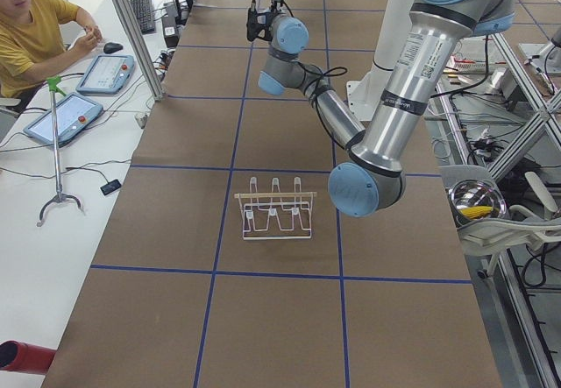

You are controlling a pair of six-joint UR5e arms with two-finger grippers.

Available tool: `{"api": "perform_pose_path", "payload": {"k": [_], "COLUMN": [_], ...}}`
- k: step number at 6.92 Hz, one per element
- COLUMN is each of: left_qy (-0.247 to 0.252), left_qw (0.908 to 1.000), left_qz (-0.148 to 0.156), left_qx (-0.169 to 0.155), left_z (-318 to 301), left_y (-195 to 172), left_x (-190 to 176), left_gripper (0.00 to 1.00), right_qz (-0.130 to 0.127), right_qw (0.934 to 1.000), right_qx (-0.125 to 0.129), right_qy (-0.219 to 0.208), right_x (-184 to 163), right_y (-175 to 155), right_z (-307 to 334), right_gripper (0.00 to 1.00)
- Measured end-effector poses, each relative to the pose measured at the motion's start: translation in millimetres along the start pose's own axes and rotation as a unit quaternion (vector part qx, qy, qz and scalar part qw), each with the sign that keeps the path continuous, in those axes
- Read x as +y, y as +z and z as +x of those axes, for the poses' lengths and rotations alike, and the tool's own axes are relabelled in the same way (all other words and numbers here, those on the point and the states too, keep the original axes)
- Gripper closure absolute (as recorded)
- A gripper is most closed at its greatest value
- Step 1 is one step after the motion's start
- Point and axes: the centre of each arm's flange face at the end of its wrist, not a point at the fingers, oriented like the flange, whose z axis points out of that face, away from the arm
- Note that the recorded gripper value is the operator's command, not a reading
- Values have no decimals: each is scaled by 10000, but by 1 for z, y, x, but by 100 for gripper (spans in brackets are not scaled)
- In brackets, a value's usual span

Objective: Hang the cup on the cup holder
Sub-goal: 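Carry the cup with the left gripper toward the white wire rack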

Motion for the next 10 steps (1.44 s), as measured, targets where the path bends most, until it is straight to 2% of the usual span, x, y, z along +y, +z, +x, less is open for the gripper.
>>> {"api": "perform_pose_path", "payload": {"k": [2,3,4,6,10], "left_qy": [379,582,770,1141,1896], "left_qw": [9959,9903,9838,9713,9412], "left_qz": [-18,-60,-99,-152,-209], "left_qx": [-821,-1263,-1614,-2083,-2787], "left_z": [3,4,6,-15,-104], "left_y": [-40,-65,-88,-123,-195], "left_x": [-45,-68,-88,-109,-114], "left_gripper": [77,77,77,77,79], "right_qz": [-812,-1237,-1530,-1783,-1831], "right_qw": [9959,9908,9862,9815,9806], "right_qx": [393,536,621,619,568], "right_qy": [-62,-66,-137,-315,-405], "right_x": [20,26,28,34,40], "right_y": [-5,-8,-11,-13,-11], "right_z": [58,79,90,98,101], "right_gripper": [0,0,0,0,0]}}
